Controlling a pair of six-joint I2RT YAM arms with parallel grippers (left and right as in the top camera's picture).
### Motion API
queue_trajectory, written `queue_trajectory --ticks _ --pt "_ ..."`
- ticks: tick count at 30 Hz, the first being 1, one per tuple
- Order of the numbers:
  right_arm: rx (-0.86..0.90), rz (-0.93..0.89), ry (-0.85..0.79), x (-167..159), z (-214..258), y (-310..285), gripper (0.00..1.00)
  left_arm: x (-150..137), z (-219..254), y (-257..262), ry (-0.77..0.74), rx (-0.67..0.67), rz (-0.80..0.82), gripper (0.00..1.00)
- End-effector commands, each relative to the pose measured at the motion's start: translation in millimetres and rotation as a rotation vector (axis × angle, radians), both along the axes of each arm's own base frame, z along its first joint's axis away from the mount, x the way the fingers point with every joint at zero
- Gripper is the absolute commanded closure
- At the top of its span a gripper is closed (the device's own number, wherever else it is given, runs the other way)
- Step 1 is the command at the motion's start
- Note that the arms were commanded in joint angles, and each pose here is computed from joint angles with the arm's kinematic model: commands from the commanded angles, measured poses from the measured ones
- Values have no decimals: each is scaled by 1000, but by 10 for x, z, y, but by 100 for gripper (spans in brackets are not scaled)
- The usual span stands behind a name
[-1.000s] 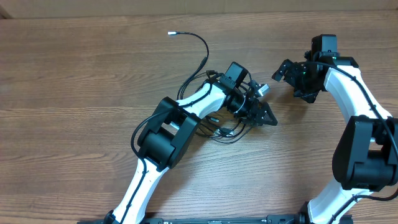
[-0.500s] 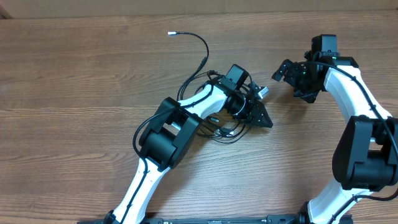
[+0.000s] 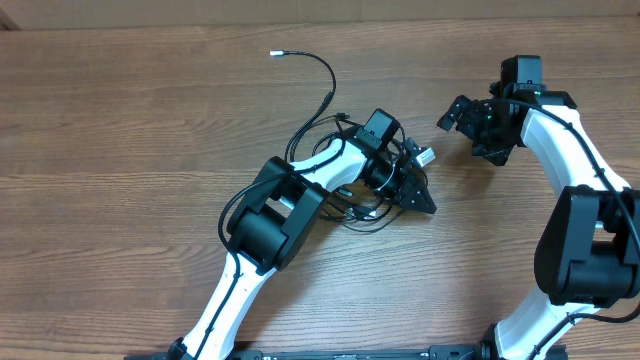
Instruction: Untangle cables
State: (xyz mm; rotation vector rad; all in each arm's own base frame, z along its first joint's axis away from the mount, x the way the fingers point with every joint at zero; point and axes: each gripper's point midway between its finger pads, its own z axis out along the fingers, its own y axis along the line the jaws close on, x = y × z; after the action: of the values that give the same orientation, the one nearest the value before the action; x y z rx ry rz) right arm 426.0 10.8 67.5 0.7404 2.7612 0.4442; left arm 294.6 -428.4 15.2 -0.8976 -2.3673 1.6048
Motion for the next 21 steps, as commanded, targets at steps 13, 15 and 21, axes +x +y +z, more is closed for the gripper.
queue_trajectory --ticks 13,15,21 --pt "-8 -1 -42 61 152 -11 0 -139 172 21 32 -202 -102 95" --pt "-8 -2 -42 61 152 -11 0 -104 316 49 61 -256 -106 96" --pt "-8 -1 -42 61 152 -11 0 28 805 223 96 -363 -93 96"
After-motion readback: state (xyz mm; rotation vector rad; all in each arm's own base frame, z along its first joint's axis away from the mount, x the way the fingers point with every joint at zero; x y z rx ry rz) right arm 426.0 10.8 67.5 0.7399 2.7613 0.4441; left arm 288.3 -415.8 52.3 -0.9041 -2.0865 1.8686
